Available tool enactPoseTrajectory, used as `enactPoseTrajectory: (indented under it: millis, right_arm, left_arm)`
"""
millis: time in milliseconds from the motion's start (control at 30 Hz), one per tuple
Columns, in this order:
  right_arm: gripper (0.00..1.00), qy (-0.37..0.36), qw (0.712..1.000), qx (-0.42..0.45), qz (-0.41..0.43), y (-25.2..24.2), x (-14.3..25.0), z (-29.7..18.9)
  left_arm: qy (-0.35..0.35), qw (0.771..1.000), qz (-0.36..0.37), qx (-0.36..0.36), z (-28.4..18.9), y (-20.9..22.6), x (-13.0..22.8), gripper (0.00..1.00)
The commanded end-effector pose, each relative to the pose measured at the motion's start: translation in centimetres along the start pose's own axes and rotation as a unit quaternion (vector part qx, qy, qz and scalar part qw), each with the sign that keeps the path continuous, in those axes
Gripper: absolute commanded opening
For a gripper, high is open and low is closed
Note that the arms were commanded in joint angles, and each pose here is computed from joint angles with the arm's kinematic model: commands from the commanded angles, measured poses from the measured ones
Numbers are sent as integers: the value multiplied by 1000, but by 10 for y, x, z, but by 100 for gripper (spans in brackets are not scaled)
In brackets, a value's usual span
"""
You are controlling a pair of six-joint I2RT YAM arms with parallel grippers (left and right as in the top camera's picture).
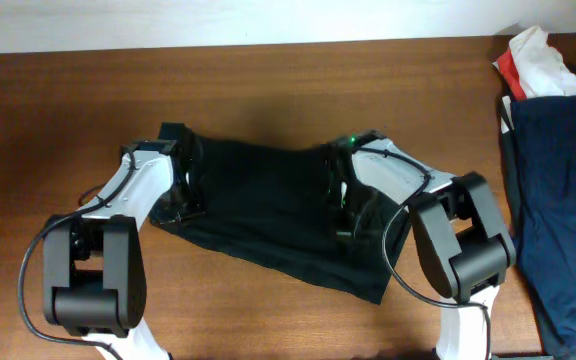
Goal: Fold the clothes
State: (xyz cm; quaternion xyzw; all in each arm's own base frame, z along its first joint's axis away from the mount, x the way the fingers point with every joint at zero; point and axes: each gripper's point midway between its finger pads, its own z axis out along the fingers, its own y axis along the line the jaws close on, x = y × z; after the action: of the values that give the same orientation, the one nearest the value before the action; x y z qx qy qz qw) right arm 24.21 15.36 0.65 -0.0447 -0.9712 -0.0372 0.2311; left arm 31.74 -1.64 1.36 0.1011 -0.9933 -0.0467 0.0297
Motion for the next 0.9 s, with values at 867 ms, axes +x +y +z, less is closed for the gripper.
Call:
enactPoseTrajectory:
  millis: [867]
  right_arm:
    - [9,-124,988,-52,74,-51,-17,-114]
  left_arm:
    - [-142,973,146,111,-10,-69,-85,2]
